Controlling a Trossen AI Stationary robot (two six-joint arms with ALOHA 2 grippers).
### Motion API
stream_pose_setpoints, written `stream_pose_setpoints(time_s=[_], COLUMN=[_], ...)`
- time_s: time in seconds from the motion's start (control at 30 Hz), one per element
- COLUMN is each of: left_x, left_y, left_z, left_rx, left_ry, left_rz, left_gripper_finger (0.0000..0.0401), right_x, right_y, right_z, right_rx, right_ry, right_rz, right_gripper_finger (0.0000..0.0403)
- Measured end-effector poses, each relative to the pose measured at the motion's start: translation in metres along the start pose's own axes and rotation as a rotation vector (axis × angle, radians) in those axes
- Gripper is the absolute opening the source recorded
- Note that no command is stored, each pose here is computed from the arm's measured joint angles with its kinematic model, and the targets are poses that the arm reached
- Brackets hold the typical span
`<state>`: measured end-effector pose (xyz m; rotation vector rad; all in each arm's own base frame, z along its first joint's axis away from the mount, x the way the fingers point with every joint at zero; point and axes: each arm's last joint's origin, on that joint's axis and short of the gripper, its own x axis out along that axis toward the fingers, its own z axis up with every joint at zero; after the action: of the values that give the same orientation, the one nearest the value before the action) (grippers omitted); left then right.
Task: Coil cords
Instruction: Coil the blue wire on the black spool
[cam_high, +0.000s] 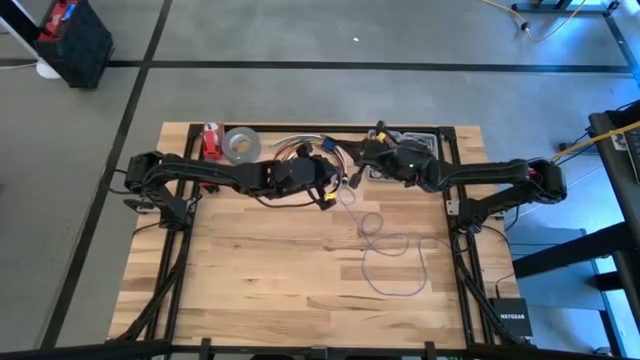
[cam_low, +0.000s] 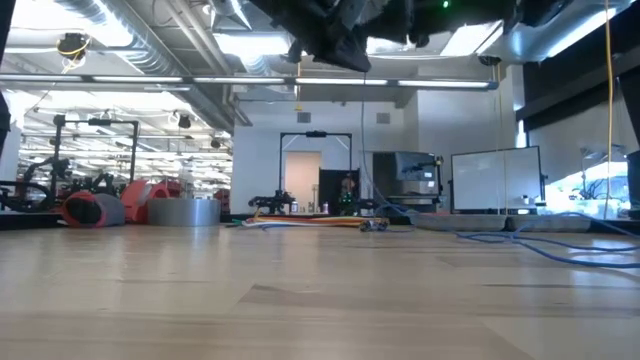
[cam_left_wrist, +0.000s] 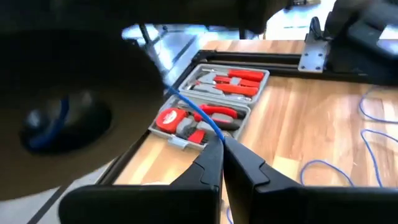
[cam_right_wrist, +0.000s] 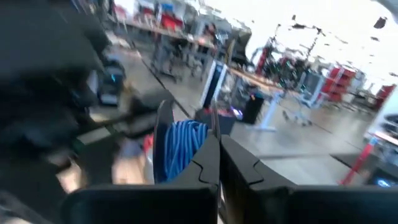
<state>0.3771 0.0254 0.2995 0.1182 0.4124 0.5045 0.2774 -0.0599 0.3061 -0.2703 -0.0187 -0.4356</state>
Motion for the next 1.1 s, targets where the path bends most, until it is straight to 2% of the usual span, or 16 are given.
stream_pose_setpoints(time_s=[0.37,0.57,0.63,0.7,0.83,0.97,1.1], left_x=[0.0,0.009,0.011,0.012,0.018,0.015,0.019], left_y=[0.004,0.001,0.002,0.006,0.008,0.008,0.002], left_z=[0.003,-0.017,-0.015,-0.011,-0.02,-0.017,-0.022], left_rx=[-0.015,0.026,0.017,0.001,0.02,0.011,-0.03], left_ry=[-0.021,0.051,0.04,0.011,0.066,0.052,0.072], left_rz=[0.005,-0.01,0.001,0.015,0.026,0.025,-0.031], left_gripper_finger=[0.0,0.0,0.0,0.0,0.0,0.0,0.0008], right_x=[-0.028,-0.051,-0.056,-0.058,-0.066,-0.064,-0.063], right_y=[-0.016,-0.03,-0.033,-0.033,-0.038,-0.037,-0.035], right_z=[0.035,0.065,0.069,0.069,0.081,0.077,0.073], right_rx=[0.043,0.08,0.084,0.076,0.082,0.068,0.053], right_ry=[-0.159,-0.324,-0.345,-0.324,-0.355,-0.306,-0.26], right_rz=[0.008,-0.039,-0.046,-0.026,-0.031,-0.018,-0.006], right_gripper_finger=[0.0003,0.0003,0.0003,0.0003,0.0003,0.0003,0.0003])
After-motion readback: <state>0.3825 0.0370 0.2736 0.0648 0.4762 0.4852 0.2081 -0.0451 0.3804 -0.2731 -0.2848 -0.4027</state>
